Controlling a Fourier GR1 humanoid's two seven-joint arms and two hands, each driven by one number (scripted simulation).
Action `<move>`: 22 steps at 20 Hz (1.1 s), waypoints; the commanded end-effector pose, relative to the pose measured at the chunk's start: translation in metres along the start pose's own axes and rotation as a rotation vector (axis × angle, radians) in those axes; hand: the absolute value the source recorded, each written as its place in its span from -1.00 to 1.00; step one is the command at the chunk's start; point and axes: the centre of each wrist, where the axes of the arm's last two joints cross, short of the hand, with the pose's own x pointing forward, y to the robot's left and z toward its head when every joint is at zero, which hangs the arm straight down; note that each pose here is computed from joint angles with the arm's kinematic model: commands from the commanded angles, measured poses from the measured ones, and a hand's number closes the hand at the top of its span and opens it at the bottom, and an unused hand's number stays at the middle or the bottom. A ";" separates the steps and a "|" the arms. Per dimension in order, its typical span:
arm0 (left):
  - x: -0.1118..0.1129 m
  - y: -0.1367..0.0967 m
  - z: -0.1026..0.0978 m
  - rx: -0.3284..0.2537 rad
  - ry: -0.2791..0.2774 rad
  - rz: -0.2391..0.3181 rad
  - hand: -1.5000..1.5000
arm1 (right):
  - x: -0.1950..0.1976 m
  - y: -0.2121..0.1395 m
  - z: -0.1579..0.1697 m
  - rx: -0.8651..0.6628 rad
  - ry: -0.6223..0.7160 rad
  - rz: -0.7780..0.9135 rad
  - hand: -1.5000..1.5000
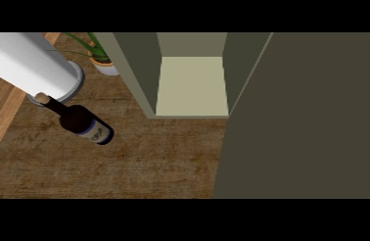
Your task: Pick up the wine, place it into the cabinet and close the cabinet
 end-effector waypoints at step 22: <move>-0.039 0.011 -0.002 0.081 0.116 -0.056 -1.00 | 0.053 0.020 0.022 -0.032 -0.031 0.007 -1.00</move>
